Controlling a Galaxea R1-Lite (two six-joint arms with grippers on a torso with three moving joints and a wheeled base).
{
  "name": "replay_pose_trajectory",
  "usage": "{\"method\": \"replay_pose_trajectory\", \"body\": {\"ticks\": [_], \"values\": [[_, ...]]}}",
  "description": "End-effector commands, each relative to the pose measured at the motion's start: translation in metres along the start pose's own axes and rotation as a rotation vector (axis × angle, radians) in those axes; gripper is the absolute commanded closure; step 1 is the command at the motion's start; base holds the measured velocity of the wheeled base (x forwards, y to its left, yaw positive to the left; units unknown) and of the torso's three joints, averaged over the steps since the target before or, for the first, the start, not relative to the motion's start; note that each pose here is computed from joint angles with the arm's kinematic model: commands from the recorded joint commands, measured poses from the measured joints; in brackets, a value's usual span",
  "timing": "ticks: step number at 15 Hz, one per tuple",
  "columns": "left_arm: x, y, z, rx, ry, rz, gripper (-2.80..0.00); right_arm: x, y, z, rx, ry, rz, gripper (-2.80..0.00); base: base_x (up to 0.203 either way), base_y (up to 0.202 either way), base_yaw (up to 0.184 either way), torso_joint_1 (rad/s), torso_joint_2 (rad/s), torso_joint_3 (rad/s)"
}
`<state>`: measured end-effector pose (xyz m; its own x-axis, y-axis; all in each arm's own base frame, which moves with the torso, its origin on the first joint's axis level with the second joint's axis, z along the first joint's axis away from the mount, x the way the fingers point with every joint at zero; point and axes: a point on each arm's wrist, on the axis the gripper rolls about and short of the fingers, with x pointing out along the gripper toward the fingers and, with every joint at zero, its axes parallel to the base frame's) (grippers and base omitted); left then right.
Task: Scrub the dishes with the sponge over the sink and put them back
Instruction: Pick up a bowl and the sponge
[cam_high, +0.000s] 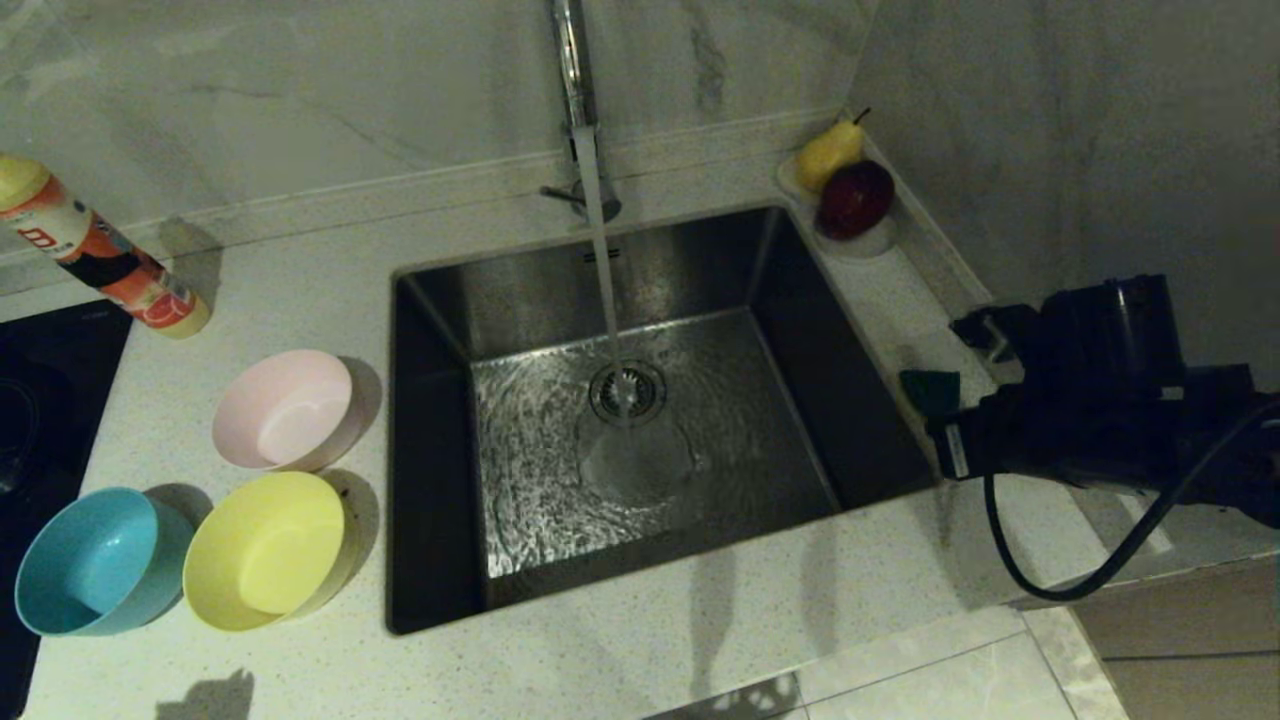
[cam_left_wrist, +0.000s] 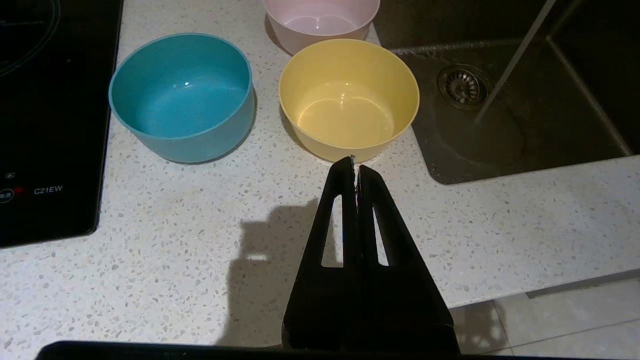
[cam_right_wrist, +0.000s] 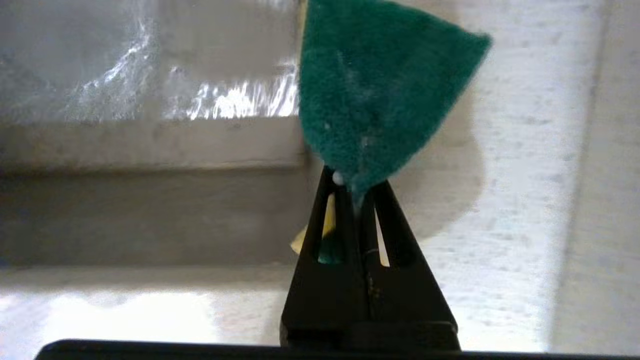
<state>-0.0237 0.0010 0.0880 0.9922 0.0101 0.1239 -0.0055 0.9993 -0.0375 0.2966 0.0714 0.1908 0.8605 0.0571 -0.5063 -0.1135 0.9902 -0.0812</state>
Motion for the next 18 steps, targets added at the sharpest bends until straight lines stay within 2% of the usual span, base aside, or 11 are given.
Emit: {"method": "replay_pose_trajectory", "body": {"ticks": [1,6,12,14,18], "values": [[0.002,0.000,-0.011,0.000,0.040,0.002,0.00,0.001,-0.001,0.000,-0.001,0.004,-0.008,0.00,0.000,0.000,0.000,0.000,0.00,0.000],[0.002,0.000,-0.011,0.000,0.040,0.002,0.00,-0.021,0.001,0.012,-0.002,-0.056,-0.008,0.00,0.000,0.000,0.000,0.000,0.00,0.000],[0.002,0.000,-0.011,0.000,0.039,0.002,0.00,-0.073,0.002,0.033,-0.010,-0.130,0.040,0.00,0.000,0.000,0.000,0.000,0.00,0.000],[0.002,0.000,-0.011,0.000,0.039,0.002,0.00,-0.088,0.005,0.034,-0.019,-0.134,0.081,0.00,0.000,0.000,0.000,0.000,0.00,0.000],[0.002,0.000,-0.011,0.000,0.040,0.002,0.00,-0.120,0.010,0.033,-0.047,-0.118,0.234,0.00,0.000,0.000,0.000,0.000,0.00,0.000]]}}
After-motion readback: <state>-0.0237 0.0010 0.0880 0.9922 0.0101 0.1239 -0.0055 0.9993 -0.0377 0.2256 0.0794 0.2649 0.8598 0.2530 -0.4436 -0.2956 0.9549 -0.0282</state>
